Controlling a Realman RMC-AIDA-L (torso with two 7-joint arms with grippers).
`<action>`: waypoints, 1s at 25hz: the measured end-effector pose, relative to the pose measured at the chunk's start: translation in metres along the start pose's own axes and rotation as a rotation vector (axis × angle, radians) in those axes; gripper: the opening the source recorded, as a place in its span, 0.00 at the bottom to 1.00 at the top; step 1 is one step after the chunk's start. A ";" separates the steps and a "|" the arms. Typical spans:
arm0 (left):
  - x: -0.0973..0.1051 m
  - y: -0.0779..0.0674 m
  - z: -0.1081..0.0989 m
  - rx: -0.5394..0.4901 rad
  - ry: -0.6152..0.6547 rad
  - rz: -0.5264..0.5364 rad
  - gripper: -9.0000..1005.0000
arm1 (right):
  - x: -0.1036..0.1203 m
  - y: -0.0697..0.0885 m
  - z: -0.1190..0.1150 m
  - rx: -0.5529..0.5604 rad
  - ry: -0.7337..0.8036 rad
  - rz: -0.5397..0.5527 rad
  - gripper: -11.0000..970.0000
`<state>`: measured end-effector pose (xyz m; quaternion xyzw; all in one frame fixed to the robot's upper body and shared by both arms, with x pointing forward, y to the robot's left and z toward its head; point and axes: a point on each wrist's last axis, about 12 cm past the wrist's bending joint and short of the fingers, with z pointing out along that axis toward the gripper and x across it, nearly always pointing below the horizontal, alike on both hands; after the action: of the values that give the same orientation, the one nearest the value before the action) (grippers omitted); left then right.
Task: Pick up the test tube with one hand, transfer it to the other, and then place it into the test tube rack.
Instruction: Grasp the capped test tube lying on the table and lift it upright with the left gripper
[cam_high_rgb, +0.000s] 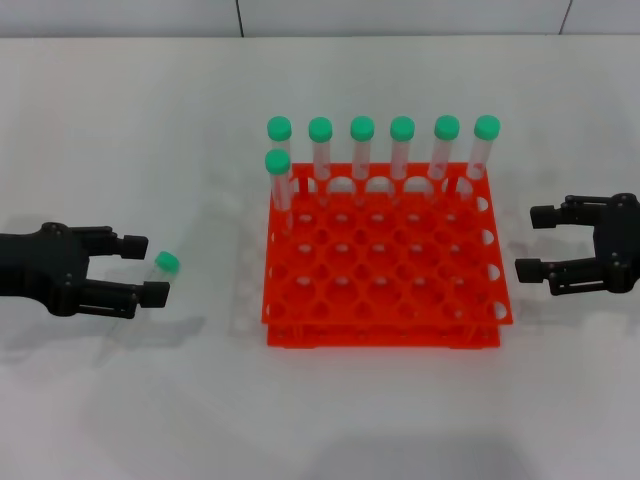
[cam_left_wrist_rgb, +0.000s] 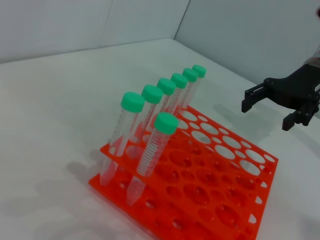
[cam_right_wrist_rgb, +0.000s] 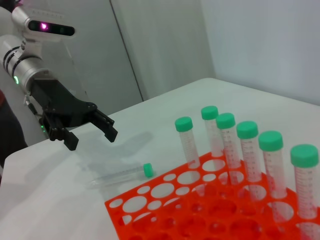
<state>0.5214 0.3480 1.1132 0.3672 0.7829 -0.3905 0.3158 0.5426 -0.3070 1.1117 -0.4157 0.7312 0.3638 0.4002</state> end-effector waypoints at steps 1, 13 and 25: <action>0.000 0.000 0.000 0.000 -0.001 0.001 0.88 | -0.001 0.000 0.001 -0.002 0.000 -0.003 0.87; 0.001 -0.001 -0.001 0.000 -0.005 -0.003 0.88 | -0.002 0.000 0.002 -0.003 0.000 -0.003 0.87; -0.001 0.009 -0.035 -0.080 0.027 -0.112 0.87 | -0.001 0.000 0.002 -0.003 0.000 0.001 0.87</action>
<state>0.5219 0.3804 1.1280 0.3152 0.8213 -0.3709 0.2976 0.5436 -0.3053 1.1121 -0.4160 0.7308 0.3649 0.3996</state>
